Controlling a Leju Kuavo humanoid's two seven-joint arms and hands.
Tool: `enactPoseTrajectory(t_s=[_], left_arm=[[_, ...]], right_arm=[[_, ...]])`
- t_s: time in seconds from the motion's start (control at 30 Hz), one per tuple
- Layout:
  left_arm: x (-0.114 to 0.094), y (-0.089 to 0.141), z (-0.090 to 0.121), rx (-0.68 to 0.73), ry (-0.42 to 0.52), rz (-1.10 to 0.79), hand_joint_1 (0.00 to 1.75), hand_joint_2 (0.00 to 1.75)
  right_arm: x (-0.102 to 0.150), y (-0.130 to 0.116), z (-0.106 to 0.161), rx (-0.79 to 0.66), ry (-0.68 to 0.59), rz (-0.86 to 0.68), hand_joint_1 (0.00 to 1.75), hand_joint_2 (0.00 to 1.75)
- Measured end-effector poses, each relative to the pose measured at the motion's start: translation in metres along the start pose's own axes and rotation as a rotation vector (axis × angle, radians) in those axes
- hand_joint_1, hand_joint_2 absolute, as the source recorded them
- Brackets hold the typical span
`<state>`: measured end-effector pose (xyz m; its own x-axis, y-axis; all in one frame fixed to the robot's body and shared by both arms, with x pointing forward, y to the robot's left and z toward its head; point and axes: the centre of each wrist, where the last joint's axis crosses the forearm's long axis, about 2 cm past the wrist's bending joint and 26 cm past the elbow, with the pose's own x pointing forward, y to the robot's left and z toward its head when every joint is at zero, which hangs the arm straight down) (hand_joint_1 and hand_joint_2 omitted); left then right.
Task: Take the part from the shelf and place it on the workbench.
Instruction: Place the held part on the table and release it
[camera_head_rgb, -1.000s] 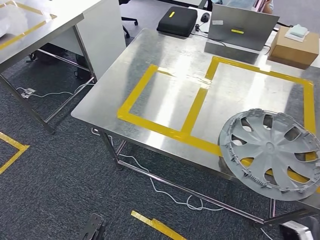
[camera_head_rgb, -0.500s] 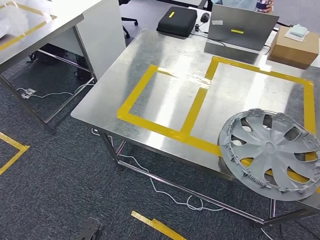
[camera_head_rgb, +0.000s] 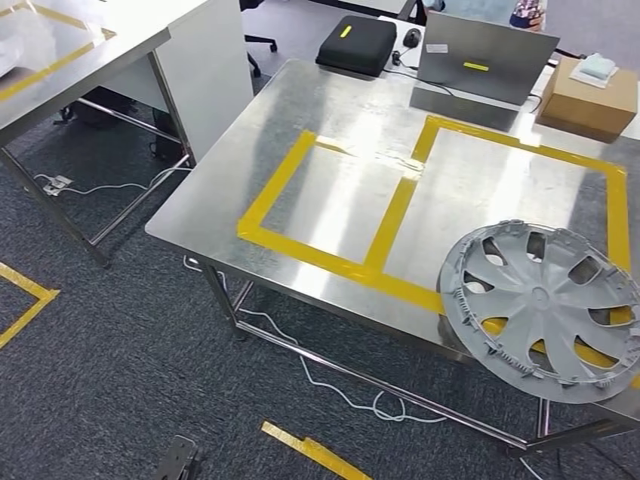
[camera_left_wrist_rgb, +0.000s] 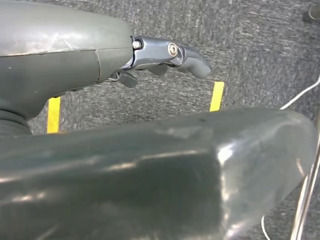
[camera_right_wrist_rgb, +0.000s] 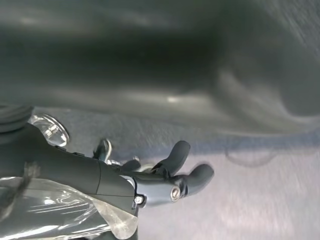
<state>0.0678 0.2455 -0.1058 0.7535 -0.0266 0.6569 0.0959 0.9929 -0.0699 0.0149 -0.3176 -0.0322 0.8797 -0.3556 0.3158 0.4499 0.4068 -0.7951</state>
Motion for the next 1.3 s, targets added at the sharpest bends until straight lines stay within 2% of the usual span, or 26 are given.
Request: enactPoseTrajectory(t_s=[0.1, 0.2, 0.4, 0.5, 0.7, 1.3], left_arm=[[-0.002, 0.001, 0.001, 0.018, 0.003, 0.031, 0.00, 0.00], [-0.003, 0.002, 0.002, 0.029, 0.003, 0.037, 0.00, 0.00], [-0.003, 0.008, 0.002, 0.047, -0.004, 0.038, 0.00, 0.00], [-0.004, 0.009, 0.002, 0.057, -0.011, 0.049, 0.00, 0.00], [-0.013, 0.010, 0.008, 0.089, -0.015, 0.088, 0.00, 0.00], [-0.022, 0.013, 0.015, 0.144, -0.015, 0.148, 0.00, 0.00]], right_arm=[[-0.025, 0.034, 0.005, 0.101, -0.049, 0.045, 0.00, 0.00], [-0.053, 0.058, 0.019, 0.232, -0.009, 0.097, 0.00, 0.00], [-0.072, 0.087, 0.051, 0.541, 0.004, 0.170, 0.00, 0.00], [-0.075, 0.092, 0.057, 0.633, -0.029, 0.164, 0.00, 0.00], [-0.078, 0.095, 0.061, 0.717, -0.078, 0.154, 0.00, 0.00], [-0.075, 0.097, 0.060, 0.793, -0.095, 0.156, 0.00, 0.00]])
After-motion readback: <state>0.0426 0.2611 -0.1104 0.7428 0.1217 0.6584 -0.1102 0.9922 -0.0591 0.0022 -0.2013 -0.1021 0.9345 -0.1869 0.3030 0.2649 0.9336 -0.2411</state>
